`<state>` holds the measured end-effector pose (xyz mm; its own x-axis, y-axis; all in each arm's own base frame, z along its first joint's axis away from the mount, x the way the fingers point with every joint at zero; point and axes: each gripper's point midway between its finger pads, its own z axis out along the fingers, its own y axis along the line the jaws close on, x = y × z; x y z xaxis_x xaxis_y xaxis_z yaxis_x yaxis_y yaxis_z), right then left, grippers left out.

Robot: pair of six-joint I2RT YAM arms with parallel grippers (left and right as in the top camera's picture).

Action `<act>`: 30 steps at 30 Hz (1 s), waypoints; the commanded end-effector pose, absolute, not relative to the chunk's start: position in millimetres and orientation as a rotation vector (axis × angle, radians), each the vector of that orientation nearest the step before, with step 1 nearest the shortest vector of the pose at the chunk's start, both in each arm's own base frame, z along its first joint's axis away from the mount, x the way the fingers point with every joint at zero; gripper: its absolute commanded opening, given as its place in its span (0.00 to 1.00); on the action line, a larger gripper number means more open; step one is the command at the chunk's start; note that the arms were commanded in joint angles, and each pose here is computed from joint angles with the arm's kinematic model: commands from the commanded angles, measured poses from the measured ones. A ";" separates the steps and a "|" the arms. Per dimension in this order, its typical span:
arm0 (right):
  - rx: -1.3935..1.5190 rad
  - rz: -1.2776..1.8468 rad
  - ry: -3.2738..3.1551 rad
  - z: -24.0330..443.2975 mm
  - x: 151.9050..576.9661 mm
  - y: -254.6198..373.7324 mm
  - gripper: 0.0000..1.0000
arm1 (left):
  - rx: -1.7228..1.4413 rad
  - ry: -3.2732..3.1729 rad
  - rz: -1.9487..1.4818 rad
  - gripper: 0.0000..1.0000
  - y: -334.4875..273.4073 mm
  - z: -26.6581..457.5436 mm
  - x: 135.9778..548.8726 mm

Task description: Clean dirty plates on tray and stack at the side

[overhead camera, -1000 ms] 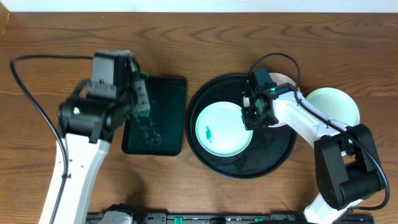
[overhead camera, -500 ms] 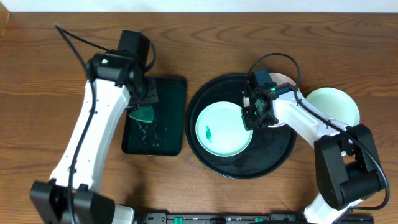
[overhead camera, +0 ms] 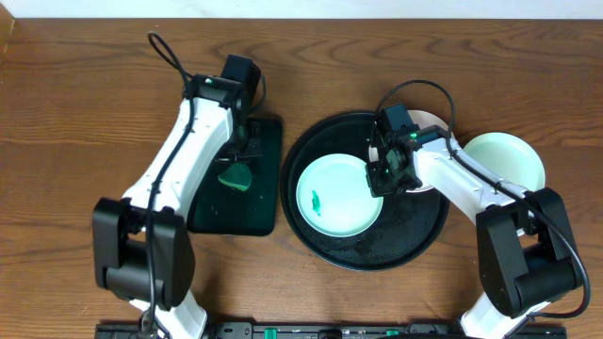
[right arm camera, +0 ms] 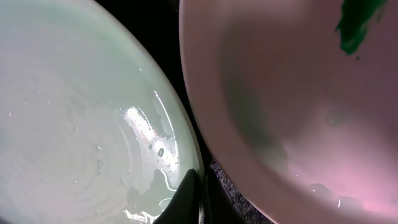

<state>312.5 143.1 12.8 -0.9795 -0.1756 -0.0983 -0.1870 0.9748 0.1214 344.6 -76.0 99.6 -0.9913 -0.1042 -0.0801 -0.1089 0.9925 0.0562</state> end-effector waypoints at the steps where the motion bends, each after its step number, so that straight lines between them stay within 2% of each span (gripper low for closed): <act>1: -0.265 0.183 3.027 14.3 316.4 142.8 0.03 | -0.119 3.060 0.100 0.07 -82.2 93.4 345.8; 18: -0.265 0.183 3.027 14.3 316.5 142.9 0.03 | -0.036 3.062 0.095 0.07 -98.5 39.2 335.2; 30: -0.265 0.184 3.023 14.4 317.3 143.2 0.04 | 0.002 3.117 -0.125 0.07 -127.1 22.4 317.2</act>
<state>313.2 143.3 12.9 -0.9793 -0.1755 -0.1010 -0.1873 0.9748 0.1216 321.8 -112.8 24.8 -0.9987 -0.0197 -0.0463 -0.0187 0.9996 -0.0213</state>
